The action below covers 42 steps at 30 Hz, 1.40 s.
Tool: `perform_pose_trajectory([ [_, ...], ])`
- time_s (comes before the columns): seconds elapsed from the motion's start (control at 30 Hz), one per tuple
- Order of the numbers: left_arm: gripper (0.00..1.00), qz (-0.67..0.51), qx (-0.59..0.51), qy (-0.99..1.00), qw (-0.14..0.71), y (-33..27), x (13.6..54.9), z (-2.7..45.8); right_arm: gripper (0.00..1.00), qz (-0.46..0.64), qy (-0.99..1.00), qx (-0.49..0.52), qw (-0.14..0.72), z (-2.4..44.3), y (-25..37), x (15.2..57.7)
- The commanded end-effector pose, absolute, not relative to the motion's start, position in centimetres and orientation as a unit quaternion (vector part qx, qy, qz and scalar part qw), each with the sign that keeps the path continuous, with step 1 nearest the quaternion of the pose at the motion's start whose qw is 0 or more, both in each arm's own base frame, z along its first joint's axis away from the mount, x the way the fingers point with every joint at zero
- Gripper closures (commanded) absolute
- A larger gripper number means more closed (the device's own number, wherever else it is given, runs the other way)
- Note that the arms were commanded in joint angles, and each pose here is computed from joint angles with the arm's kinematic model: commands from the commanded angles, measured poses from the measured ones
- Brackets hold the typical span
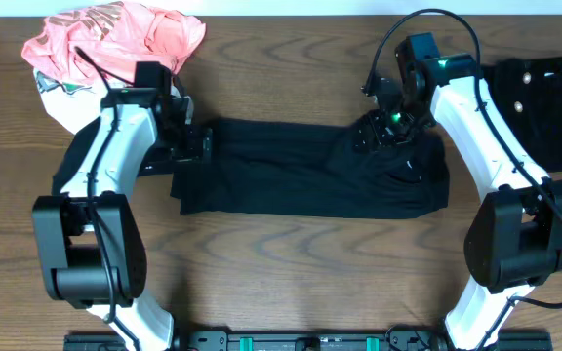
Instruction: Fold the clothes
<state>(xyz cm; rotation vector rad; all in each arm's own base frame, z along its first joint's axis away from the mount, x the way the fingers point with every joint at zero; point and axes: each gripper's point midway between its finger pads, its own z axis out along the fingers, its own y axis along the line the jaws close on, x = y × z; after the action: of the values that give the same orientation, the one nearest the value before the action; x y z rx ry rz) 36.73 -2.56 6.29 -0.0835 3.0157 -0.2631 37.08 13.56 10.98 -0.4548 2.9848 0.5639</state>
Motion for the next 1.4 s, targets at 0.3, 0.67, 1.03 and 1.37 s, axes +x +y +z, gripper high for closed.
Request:
perform_pose_trajectory([
  [0.3,0.09,-0.148,-0.043,0.988,0.010,-4.0,33.9,5.2,0.35,0.198,0.961,-0.182,0.070,12.6,14.9,37.8],
  [0.67,0.10,-0.118,-0.038,0.991,0.053,-2.1,35.1,3.2,0.33,0.197,0.960,-0.187,0.074,12.7,15.0,37.9],
  [1.03,0.10,-0.099,-0.004,0.991,0.091,-1.4,37.7,1.5,0.32,0.198,0.959,-0.187,0.074,12.7,15.0,37.9],
  [1.37,0.09,-0.051,-0.025,0.995,0.086,1.5,37.8,0.2,0.32,0.197,0.960,-0.187,0.072,12.6,15.0,37.9],
])
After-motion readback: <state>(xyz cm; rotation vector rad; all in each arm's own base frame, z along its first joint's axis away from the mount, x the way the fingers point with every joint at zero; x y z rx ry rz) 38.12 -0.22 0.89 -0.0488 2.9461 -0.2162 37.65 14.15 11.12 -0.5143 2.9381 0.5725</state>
